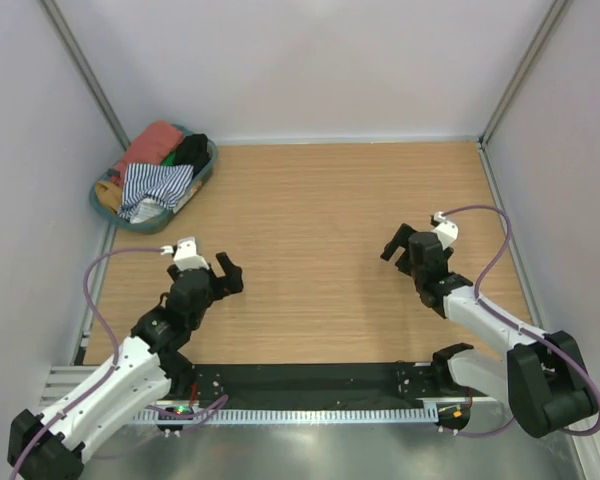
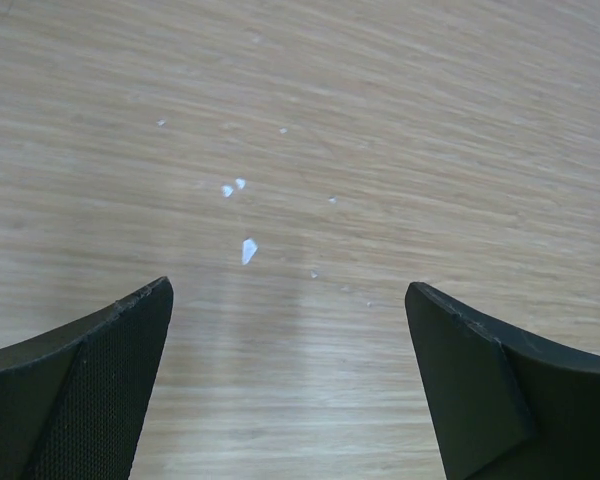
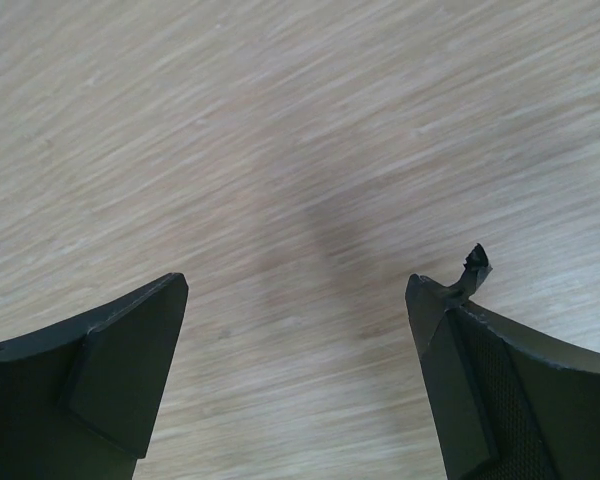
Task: Fold and stack the tank tops
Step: Grab the tank top from the pile
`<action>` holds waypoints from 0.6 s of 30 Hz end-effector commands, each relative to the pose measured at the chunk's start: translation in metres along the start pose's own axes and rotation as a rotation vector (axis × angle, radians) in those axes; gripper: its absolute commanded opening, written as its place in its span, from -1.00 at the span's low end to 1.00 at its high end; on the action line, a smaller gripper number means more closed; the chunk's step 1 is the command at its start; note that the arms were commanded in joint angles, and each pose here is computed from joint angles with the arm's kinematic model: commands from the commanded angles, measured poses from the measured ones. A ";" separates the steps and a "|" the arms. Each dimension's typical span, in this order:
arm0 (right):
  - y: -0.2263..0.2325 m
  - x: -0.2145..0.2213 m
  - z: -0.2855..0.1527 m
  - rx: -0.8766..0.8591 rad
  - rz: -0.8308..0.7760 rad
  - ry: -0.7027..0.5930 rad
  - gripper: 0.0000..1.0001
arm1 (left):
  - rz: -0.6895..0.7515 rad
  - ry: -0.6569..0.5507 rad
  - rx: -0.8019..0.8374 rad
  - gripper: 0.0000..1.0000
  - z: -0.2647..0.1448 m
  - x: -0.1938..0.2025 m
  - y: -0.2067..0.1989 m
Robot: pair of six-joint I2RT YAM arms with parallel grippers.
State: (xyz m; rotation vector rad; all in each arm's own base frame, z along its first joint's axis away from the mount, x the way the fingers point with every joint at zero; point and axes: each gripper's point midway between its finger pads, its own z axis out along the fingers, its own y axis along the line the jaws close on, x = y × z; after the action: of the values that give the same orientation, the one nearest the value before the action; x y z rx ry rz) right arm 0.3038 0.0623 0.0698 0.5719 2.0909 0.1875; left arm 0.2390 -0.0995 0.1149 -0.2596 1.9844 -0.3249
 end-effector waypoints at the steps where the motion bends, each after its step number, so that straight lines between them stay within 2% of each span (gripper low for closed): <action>1: 0.019 -0.029 -0.002 -0.066 0.039 -0.105 0.99 | -0.090 -0.051 -0.128 0.99 -0.007 -0.033 0.006; 2: 0.020 -0.028 -0.002 -0.073 0.037 -0.101 0.99 | -0.093 -0.065 -0.237 0.99 -0.007 -0.040 0.021; 3: 0.024 -0.027 -0.002 -0.092 0.039 -0.097 0.99 | -0.164 -0.102 -0.249 0.99 -0.013 -0.067 0.012; 4: 0.026 -0.026 -0.002 -0.103 0.039 -0.093 0.99 | -0.161 -0.093 -0.307 0.99 -0.015 -0.074 0.022; 6: 0.030 -0.023 -0.001 -0.127 0.025 -0.081 0.99 | -0.184 -0.110 -0.329 0.99 -0.013 -0.108 0.014; 7: 0.031 -0.024 -0.001 -0.132 0.025 -0.080 0.99 | -0.212 -0.118 -0.393 0.99 -0.011 -0.119 0.028; 8: 0.032 -0.022 0.000 -0.135 0.019 -0.073 0.99 | -0.243 -0.112 -0.388 0.99 -0.004 -0.135 0.023; 10: 0.034 -0.020 0.000 -0.146 0.011 -0.064 0.99 | -0.320 -0.120 -0.467 0.99 0.004 -0.154 0.044; 11: 0.034 -0.019 0.000 -0.148 0.007 -0.059 1.00 | -0.352 -0.139 -0.459 0.99 0.007 -0.174 0.041; 12: 0.034 -0.017 0.001 -0.150 0.004 -0.054 0.99 | -0.361 -0.083 -0.483 0.99 0.026 -0.170 0.046; 14: 0.036 -0.017 0.000 -0.159 0.005 -0.050 0.99 | -0.417 -0.100 -0.553 0.99 0.035 -0.198 0.064; 15: 0.036 -0.016 0.000 -0.161 0.005 -0.049 0.99 | -0.408 -0.043 -0.626 0.99 0.049 -0.189 0.079; 16: 0.038 -0.017 0.000 -0.171 0.005 -0.049 0.99 | -0.430 -0.036 -0.682 0.99 0.056 -0.194 0.097; 17: 0.039 -0.017 -0.001 -0.176 0.005 -0.048 0.99 | -0.447 -0.053 -0.684 0.99 0.061 -0.212 0.096; 18: 0.040 -0.017 -0.001 -0.179 0.004 -0.047 1.00 | -0.464 -0.021 -0.732 0.99 0.064 -0.210 0.111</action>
State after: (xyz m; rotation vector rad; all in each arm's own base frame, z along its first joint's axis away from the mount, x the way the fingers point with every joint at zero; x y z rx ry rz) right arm 0.3163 0.0827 0.0843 0.5034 2.0483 0.3177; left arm 0.3801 0.0431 0.2428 -1.0712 1.8672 0.0703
